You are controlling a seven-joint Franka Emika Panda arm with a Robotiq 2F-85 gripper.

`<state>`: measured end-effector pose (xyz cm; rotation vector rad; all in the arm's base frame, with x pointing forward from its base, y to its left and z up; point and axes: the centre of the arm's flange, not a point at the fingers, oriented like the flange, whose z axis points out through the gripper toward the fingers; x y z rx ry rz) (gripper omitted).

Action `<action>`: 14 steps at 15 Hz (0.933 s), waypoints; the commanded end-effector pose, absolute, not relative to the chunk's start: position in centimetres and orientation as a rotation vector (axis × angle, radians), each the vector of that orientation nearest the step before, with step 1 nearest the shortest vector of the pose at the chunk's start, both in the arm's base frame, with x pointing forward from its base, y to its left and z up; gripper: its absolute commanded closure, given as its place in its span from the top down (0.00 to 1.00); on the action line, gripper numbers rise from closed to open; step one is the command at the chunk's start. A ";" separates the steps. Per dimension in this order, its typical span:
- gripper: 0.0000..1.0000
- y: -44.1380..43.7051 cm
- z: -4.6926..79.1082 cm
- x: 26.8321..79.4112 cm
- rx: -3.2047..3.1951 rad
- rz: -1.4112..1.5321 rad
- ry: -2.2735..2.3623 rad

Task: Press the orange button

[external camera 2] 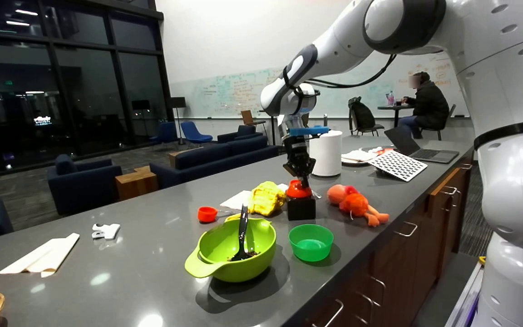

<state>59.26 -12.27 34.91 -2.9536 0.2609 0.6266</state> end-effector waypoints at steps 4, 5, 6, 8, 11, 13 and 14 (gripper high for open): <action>0.00 -13.2 33.3 61.3 -2.900 0.685 0.234; 0.00 -13.3 33.2 61.4 -2.896 0.692 0.233; 0.00 -13.3 33.1 61.4 -2.890 0.703 0.234; 0.00 -13.4 33.0 61.5 -2.882 0.714 0.235; 0.00 -13.6 33.1 61.6 -2.874 0.723 0.240; 0.00 -13.5 33.4 61.5 -2.877 0.720 0.240; 0.00 -13.5 33.6 61.4 -2.880 0.716 0.240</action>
